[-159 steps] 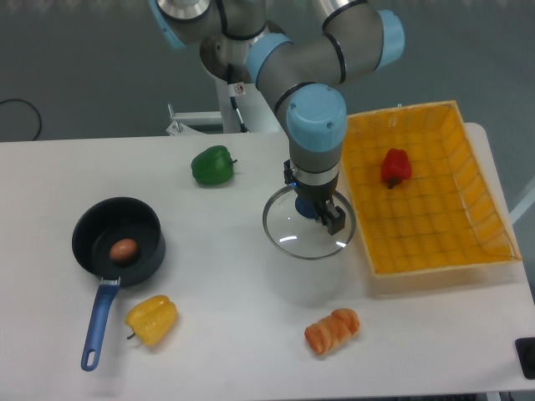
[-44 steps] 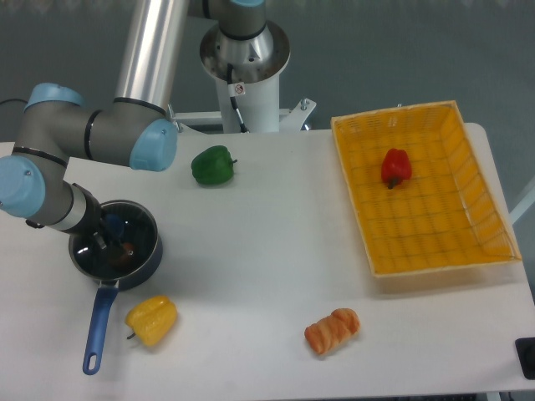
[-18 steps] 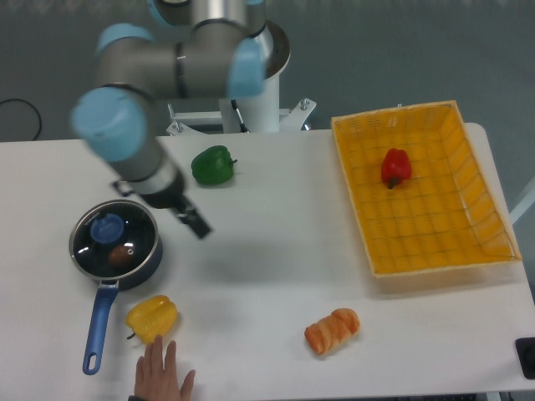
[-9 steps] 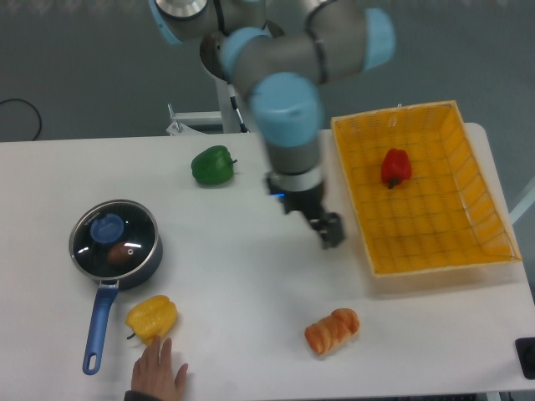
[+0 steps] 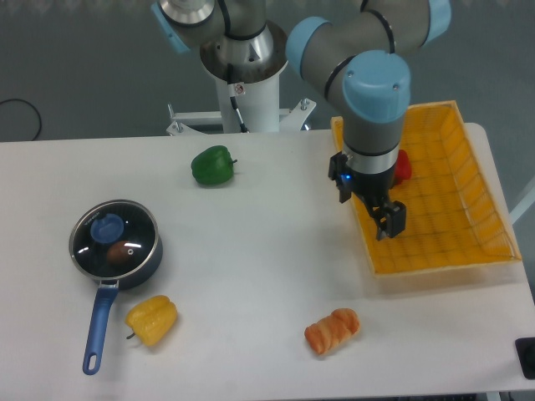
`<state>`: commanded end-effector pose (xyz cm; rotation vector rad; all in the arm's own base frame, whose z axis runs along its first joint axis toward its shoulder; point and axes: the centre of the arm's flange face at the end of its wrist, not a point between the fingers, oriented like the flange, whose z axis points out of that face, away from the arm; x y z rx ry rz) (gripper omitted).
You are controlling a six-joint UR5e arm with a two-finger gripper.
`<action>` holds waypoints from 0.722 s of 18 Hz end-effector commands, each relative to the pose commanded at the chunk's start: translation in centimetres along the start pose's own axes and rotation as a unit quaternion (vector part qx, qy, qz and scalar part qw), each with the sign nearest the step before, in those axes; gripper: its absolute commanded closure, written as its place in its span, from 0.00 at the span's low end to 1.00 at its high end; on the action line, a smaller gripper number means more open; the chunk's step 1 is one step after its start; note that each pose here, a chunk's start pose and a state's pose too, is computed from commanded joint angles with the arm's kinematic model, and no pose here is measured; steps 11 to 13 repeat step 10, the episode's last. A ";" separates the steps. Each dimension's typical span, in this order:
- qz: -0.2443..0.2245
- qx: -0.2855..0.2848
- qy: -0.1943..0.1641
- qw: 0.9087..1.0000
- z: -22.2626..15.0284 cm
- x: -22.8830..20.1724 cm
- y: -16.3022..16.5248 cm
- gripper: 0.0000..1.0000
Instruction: Close the pot lid
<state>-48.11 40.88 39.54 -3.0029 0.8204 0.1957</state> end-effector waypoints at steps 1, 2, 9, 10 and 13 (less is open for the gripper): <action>0.009 0.001 0.011 1.000 0.3 0.2 0.5 0.00; 0.015 0.001 0.019 1.000 0.5 0.2 1.0 0.00; 0.016 0.002 0.040 0.999 1.7 0.4 1.8 0.00; 0.016 0.002 0.041 0.999 1.7 0.5 1.8 0.00; 0.016 0.002 0.041 0.999 1.7 0.5 1.8 0.00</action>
